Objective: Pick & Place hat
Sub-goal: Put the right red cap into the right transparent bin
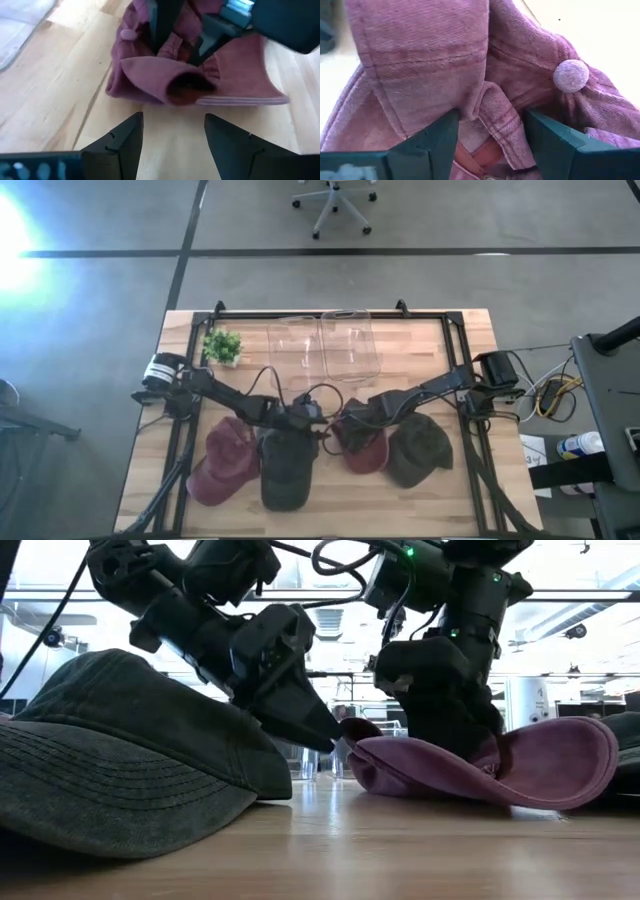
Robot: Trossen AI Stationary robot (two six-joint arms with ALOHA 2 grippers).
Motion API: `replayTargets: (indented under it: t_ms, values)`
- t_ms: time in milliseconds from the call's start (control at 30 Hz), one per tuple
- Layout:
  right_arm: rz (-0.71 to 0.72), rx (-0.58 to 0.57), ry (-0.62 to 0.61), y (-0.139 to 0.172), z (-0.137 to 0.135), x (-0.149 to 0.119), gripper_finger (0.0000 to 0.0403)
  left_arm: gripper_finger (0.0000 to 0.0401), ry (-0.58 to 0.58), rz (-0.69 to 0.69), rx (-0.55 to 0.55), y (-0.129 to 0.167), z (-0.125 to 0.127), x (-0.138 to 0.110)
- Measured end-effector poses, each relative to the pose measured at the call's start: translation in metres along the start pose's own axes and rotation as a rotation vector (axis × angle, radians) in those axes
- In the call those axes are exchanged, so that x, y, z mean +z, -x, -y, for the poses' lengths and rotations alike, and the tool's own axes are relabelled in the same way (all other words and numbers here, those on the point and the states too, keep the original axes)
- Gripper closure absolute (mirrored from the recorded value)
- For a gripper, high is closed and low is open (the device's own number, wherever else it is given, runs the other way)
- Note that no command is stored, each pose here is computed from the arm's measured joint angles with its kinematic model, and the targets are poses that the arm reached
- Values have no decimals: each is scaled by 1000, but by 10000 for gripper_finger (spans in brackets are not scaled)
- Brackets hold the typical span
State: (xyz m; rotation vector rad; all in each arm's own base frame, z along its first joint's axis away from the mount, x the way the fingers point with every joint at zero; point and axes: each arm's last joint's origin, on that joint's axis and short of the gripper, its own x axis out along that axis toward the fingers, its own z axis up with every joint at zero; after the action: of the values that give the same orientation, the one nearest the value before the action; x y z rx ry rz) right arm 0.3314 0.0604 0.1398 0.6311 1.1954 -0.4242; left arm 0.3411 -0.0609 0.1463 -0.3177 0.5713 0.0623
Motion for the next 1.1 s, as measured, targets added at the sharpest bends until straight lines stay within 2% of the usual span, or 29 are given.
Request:
replayTargets:
  t_ms: [233, 400, 600, 767, 933, 1100]
  values:
    - [63, 105, 24, 5, -11, 9, 184, 195, -34, -1, -2, -2, 0, -2]
    - [66, 103, 22, 7, -12, 10, 184, 195, -38, -59, 1, -5, 1, -12]
    - [65, 97, 26, 5, -12, 10, 184, 195, -23, -52, -31, 0, 9, -7]
    - [67, 100, 64, 13, -14, 11, 184, 195, -11, 3, -57, 14, 15, 12]
    - [42, 63, 143, 28, -15, 10, 184, 195, -27, -104, 4, 33, 12, 12]
    - [99, 117, 173, 53, -21, 17, 184, 195, -44, -160, 30, 57, 14, 15]
